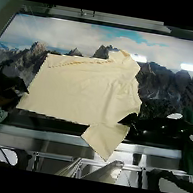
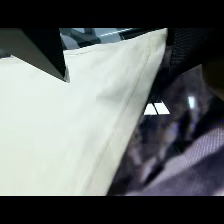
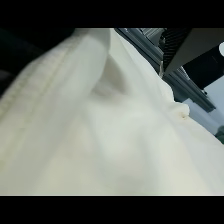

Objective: Fold the shirts.

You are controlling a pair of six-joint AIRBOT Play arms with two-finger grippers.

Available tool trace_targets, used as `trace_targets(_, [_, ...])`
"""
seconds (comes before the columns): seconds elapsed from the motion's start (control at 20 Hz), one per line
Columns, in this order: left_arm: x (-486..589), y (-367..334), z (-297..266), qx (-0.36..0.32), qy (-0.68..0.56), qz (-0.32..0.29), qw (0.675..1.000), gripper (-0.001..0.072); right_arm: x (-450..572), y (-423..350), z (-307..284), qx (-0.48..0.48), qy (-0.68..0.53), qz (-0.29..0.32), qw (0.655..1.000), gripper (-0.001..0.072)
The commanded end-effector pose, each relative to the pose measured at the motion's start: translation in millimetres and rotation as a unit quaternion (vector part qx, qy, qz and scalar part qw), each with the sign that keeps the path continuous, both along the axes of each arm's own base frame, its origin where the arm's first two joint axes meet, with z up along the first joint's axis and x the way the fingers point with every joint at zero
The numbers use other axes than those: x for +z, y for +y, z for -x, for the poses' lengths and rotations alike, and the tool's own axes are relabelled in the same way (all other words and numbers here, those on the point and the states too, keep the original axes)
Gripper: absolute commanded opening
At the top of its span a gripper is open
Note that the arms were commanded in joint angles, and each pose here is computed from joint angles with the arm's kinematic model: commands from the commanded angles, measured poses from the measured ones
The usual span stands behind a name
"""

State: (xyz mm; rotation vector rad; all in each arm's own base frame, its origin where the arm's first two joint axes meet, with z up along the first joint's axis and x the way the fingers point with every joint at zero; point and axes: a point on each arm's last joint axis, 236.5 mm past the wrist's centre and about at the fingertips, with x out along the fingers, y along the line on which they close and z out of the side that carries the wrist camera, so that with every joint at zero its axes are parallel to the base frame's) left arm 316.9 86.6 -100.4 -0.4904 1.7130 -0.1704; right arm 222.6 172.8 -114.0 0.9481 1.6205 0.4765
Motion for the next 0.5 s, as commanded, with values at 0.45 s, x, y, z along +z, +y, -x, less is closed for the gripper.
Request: trace_targets(0.45, [-9.7,-45.2,-0.7,0.055,-0.033,0.167,0.984,0.069,-5.0,-2.7,-3.4,0.001,-0.012,0.011,1.0,0.057])
